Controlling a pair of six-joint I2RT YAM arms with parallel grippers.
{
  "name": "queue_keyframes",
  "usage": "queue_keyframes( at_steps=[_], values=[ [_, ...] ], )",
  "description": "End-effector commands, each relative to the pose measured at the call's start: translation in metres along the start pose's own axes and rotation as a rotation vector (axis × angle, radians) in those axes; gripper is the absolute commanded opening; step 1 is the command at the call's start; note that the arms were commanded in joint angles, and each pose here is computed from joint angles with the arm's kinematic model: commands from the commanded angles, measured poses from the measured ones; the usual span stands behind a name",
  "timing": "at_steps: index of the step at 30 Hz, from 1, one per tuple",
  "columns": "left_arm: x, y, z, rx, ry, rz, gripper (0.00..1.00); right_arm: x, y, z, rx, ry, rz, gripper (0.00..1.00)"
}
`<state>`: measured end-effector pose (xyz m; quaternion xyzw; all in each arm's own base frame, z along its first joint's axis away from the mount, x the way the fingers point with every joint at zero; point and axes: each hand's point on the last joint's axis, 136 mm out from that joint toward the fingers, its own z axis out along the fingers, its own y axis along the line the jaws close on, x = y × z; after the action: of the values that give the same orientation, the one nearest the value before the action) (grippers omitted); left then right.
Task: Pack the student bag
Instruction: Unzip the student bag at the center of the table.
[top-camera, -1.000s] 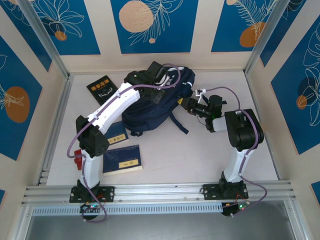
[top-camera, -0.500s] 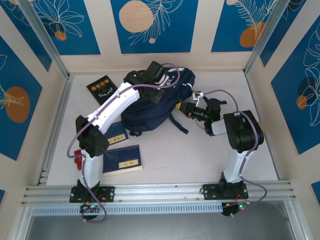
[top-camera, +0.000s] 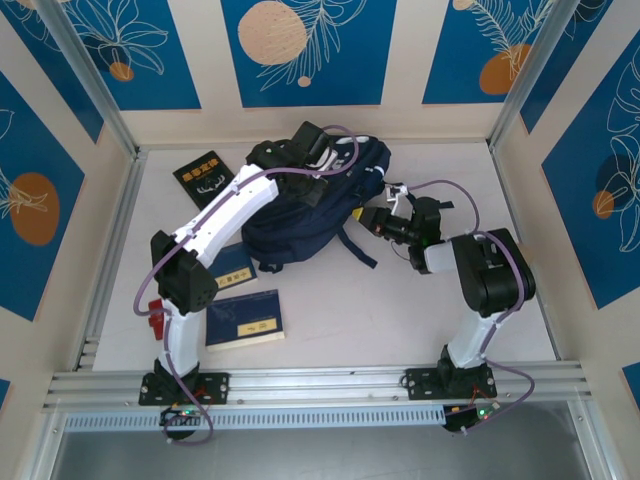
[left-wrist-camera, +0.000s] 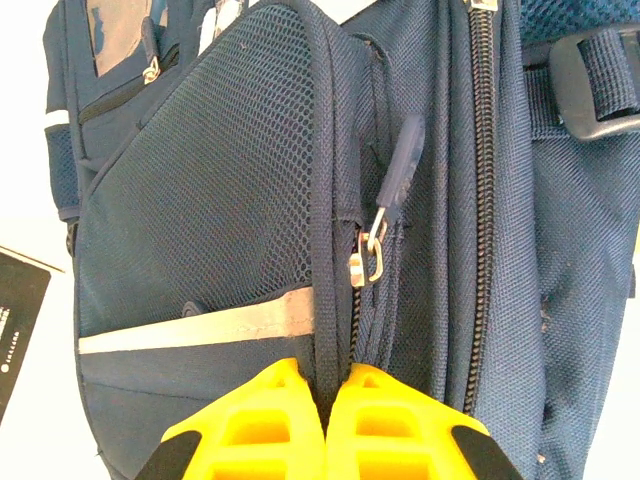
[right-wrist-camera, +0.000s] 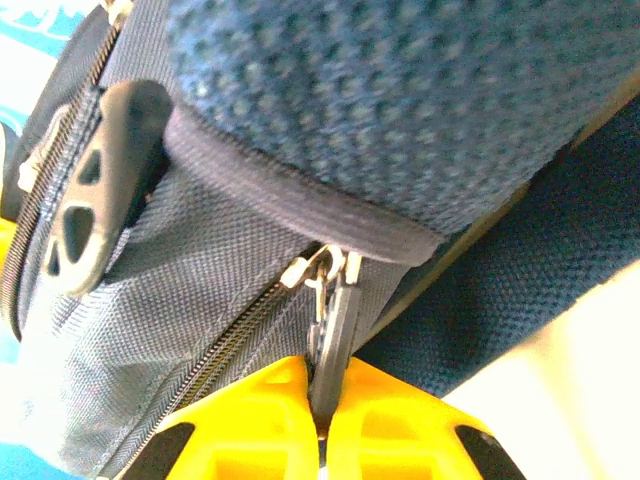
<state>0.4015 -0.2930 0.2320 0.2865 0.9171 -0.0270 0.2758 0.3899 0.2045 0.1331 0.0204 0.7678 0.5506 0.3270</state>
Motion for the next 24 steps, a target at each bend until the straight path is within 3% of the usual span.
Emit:
queue_keyframes(
  at_steps=[1,6,15,19,24],
  values=[
    [-0.044,0.006,-0.028,0.03,-0.178,-0.081,0.0,0.033,0.011,0.004,0.056,0.095,-0.132,0.02],
    [-0.049,-0.005,-0.008,0.077,-0.174,-0.116,0.0,0.071,0.015,0.007,0.196,0.172,-0.278,0.01],
    [-0.042,-0.023,0.028,0.138,-0.117,-0.142,0.0,0.122,0.038,0.013,0.2,0.274,-0.418,0.01],
    [-0.04,-0.027,0.034,0.156,-0.105,-0.137,0.0,0.123,0.037,0.008,0.204,0.264,-0.424,0.0],
    [-0.038,-0.037,0.024,0.222,-0.103,-0.1,0.0,0.094,0.014,-0.013,0.328,0.175,-0.365,0.0]
  ],
)
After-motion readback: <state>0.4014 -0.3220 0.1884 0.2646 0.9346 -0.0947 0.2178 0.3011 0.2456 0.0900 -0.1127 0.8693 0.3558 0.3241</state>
